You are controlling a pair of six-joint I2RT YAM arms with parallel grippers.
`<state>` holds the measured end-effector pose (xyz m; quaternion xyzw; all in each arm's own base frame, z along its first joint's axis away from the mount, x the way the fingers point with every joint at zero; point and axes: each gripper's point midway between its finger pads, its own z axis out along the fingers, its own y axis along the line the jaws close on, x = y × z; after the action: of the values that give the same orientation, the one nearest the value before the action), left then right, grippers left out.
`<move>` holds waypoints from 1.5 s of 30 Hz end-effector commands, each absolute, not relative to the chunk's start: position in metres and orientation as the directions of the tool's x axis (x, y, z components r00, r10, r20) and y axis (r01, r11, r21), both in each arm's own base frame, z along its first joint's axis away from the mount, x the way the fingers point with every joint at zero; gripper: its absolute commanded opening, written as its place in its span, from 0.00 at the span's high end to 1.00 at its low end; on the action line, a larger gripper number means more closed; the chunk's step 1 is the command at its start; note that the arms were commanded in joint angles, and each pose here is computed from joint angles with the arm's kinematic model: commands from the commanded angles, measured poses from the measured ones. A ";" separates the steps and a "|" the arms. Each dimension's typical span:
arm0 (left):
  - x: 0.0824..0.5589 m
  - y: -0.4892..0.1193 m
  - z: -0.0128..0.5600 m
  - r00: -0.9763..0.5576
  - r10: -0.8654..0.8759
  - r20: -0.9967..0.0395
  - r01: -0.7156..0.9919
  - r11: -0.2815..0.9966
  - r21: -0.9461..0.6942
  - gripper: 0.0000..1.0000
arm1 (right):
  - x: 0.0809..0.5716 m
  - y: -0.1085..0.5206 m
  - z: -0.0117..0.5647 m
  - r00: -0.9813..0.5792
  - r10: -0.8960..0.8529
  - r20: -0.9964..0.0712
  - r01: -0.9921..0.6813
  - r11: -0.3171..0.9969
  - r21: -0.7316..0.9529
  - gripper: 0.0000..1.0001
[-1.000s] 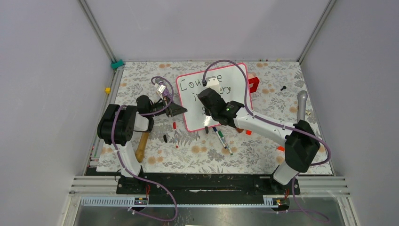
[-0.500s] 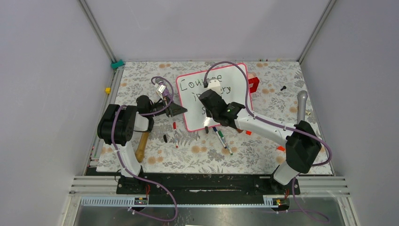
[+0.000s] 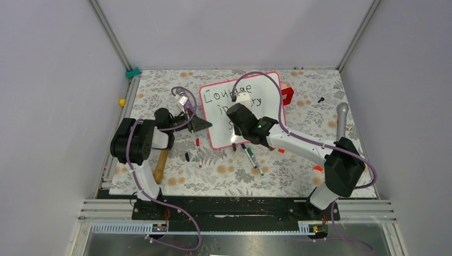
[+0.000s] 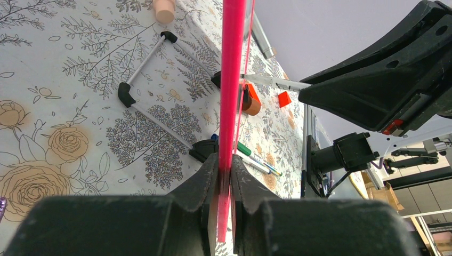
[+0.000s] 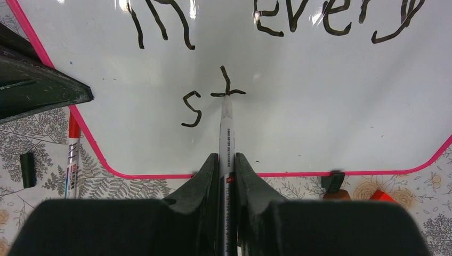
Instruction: Write a sentence on the whiteboard
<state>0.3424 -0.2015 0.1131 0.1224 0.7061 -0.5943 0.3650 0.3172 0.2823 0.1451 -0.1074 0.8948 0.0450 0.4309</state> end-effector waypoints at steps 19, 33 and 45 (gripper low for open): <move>0.343 -0.197 0.123 -0.671 -0.280 -0.686 0.641 0.246 -0.727 1.00 | 0.297 0.274 0.131 -0.672 -0.182 -0.718 -0.246 0.969 -0.015 1.00; 0.343 -0.197 0.124 -0.670 -0.282 -0.686 0.642 0.243 -0.727 1.00 | 0.303 0.261 0.141 -0.649 -0.180 -0.739 -0.197 0.978 -0.066 1.00; 0.343 -0.197 0.123 -0.670 -0.280 -0.687 0.642 0.245 -0.726 1.00 | 0.315 0.266 0.164 -0.602 -0.160 -0.783 -0.188 0.981 -0.057 1.00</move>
<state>0.3425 -0.2019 0.1163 0.1199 0.7016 -0.6001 0.3652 0.3034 0.2645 0.1323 -0.1156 0.9108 0.0103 0.3961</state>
